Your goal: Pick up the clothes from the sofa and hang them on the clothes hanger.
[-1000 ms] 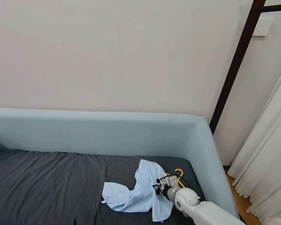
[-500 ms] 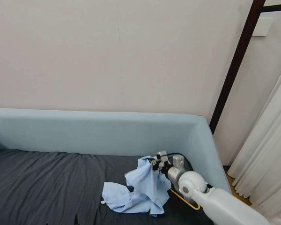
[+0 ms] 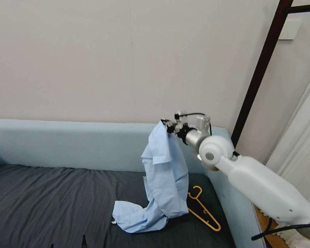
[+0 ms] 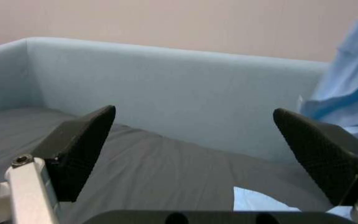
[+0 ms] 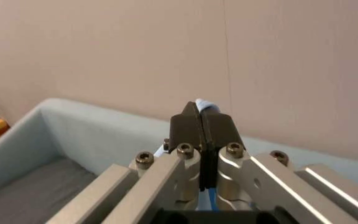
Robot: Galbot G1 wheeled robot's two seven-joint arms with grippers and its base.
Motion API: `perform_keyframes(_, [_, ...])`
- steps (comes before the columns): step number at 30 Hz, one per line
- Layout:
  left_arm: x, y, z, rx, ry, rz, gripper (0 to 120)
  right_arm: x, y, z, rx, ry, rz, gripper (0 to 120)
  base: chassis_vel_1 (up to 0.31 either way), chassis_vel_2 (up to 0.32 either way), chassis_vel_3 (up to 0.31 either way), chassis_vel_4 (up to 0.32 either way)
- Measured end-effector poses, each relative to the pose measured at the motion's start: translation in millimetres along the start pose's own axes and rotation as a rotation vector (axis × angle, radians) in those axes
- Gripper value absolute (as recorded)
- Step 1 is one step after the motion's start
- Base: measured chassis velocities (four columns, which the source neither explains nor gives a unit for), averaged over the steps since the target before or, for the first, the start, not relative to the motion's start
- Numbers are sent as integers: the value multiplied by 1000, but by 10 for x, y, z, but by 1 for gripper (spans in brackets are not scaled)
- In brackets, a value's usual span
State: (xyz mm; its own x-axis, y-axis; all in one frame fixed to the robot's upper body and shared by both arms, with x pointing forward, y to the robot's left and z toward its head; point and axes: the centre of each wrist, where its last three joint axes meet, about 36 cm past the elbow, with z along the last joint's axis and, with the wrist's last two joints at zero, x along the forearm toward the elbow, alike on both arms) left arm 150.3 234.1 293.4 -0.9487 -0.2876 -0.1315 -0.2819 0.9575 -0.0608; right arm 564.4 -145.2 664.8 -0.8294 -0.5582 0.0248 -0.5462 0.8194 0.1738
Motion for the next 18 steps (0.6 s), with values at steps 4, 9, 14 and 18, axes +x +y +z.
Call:
perform_keyframes(4, [-6, -6, -4, 2, 0, -1, 100, 6, 124, -450, 13, -67, -31, 0, 0, 0, 0, 0])
perform_keyframes(9, [-1, -8, -23, 3, 0, -3, 100, -10, 245, -767, 18, -105, -50, 0, 0, 0, 0, 0])
perform_keyframes(14, [7, -14, -23, 5, 2, -7, 100, -122, 516, -928, 35, -117, -90, 0, 0, 0, 0, 0])
perform_keyframes(18, [-7, -32, -21, 11, -2, -13, 100, -279, 715, -1032, 56, -125, -107, 0, 0, 0, 0, 0])
